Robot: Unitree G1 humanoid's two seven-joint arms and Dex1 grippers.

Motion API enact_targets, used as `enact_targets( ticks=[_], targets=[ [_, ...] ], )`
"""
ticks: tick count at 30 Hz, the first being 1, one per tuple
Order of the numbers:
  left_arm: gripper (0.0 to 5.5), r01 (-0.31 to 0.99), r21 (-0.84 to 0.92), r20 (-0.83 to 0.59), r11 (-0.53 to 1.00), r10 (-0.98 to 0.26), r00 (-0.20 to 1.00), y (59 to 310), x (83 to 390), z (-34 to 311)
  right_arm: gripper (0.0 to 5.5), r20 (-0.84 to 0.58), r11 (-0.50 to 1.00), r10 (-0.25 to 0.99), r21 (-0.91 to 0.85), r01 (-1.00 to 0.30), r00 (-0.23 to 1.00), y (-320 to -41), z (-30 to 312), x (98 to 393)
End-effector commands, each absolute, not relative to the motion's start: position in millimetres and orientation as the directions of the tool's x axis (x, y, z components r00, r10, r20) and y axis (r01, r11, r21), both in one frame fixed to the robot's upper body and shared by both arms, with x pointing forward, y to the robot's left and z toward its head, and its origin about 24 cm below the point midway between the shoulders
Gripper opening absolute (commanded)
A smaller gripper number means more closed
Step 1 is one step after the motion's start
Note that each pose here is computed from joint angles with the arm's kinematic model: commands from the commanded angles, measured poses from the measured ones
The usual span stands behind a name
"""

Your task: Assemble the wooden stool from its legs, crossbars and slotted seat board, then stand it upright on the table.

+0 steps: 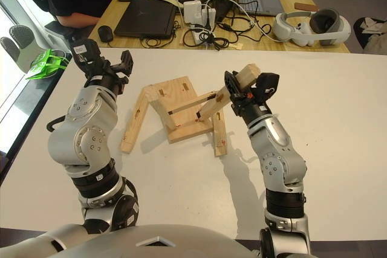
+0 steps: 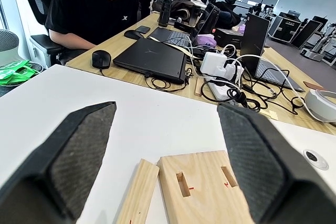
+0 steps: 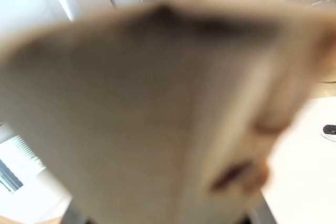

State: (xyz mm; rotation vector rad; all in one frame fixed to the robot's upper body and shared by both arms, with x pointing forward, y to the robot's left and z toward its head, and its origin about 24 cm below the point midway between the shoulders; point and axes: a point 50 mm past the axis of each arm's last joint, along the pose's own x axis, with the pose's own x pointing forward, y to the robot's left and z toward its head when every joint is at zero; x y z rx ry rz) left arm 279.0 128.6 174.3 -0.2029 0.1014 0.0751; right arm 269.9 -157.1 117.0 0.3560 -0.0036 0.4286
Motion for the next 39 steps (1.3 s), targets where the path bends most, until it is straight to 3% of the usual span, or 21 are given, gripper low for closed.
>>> enact_targets(
  ticks=[1,14,23,28,36,39],
  targets=[
    [3.55,-0.096,-0.224,-0.131,0.970,0.067,0.989,125,278,167,1.00,-0.115,0.852,0.472,0.312,-0.419,0.874,-155,95,275],
    [3.55,-0.171,-0.212,-0.130,0.962,0.146,0.981,144,278,159,1.00,-0.230,0.815,0.573,0.260,-0.517,0.787,-170,102,296],
    [3.55,-0.191,-0.202,-0.131,0.961,0.166,0.977,149,279,158,1.07,-0.248,0.750,0.642,0.007,-0.662,0.725,-158,105,293],
    [3.55,-0.199,-0.193,-0.139,0.961,0.174,0.975,153,278,157,1.08,-0.205,0.801,0.590,0.035,-0.597,0.781,-162,100,292],
    [3.55,-0.193,-0.179,-0.144,0.965,0.169,0.975,155,279,159,1.10,-0.152,0.853,0.443,0.375,-0.363,0.884,-170,91,295],
    [3.55,-0.187,-0.176,-0.144,0.967,0.163,0.976,155,280,160,1.10,-0.167,0.863,0.420,0.378,-0.335,0.892,-169,88,292]
  ],
)
